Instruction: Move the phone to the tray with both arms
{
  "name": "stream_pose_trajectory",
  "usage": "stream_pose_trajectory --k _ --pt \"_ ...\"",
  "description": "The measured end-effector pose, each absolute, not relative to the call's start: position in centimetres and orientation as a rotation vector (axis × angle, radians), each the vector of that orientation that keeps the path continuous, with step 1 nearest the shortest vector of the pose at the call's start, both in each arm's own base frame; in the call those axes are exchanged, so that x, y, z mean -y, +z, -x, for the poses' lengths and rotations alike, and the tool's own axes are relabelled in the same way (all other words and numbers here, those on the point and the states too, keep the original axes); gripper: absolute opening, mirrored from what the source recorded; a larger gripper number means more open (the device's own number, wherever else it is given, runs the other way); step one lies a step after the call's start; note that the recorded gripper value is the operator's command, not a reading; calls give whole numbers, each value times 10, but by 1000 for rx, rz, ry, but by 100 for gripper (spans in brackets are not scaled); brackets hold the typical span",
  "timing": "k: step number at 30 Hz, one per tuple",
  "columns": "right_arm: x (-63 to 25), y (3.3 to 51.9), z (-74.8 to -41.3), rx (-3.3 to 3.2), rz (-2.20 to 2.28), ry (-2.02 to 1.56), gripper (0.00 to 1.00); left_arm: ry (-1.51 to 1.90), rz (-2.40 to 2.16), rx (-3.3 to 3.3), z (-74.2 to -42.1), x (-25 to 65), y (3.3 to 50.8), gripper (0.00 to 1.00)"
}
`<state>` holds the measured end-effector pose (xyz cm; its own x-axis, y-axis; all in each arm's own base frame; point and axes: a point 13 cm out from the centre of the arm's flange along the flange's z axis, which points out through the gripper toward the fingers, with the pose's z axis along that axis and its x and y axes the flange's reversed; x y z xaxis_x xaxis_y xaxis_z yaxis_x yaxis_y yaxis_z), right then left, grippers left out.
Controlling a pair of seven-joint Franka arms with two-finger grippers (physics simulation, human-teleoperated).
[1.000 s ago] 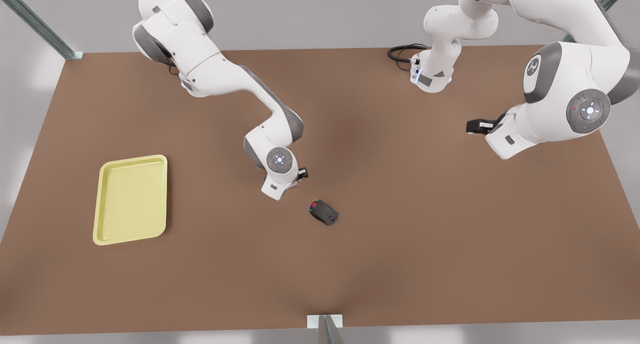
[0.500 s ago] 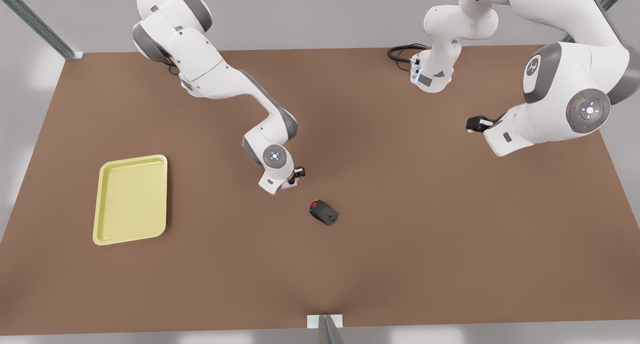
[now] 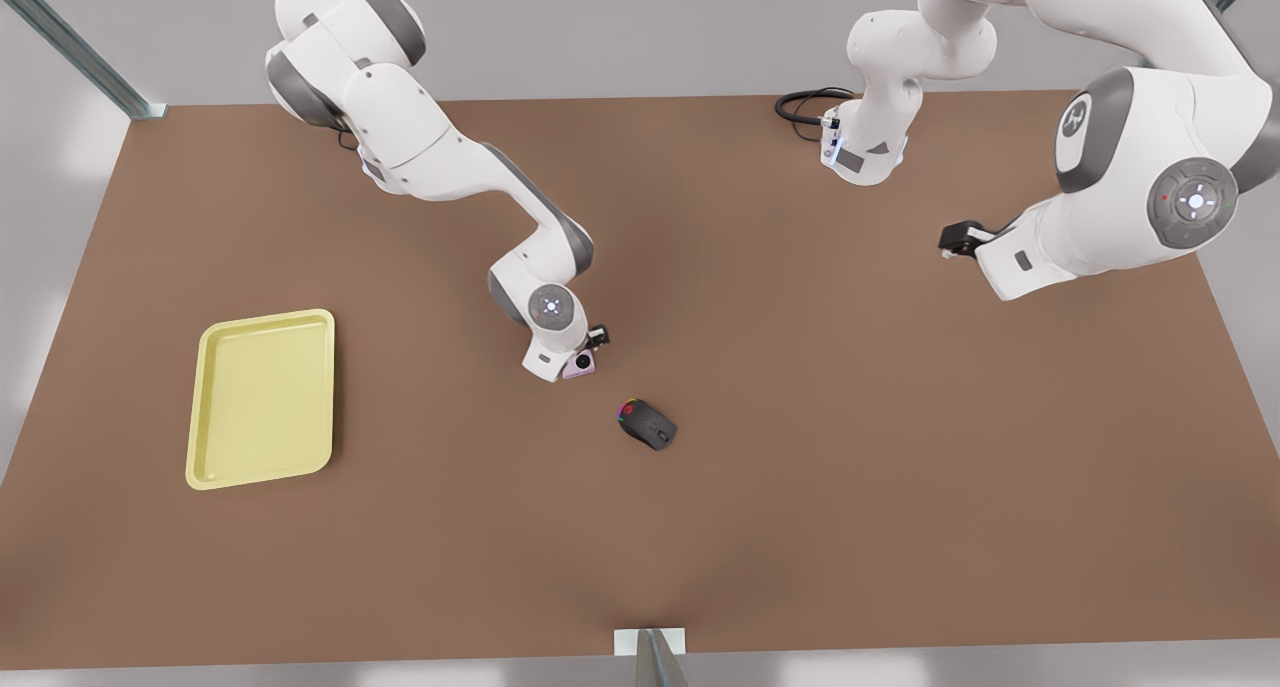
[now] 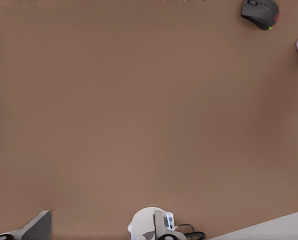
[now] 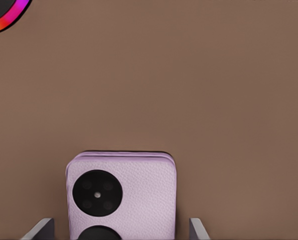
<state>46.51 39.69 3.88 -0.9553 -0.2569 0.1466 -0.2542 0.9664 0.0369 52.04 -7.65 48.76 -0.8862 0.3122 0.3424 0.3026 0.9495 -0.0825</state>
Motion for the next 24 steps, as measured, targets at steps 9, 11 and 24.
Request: stream_pose_trajectory --k 9,11,24 --pt "-397 27 -468 2965 -508 7 100 38 467 2739 -522 77 485 100" --pt "-398 29 -472 2971 -526 7 96 39 473 2738 -522 78 484 100" --pt "-402 39 -484 2993 -581 -16 78 43 491 2740 -524 80 484 100"
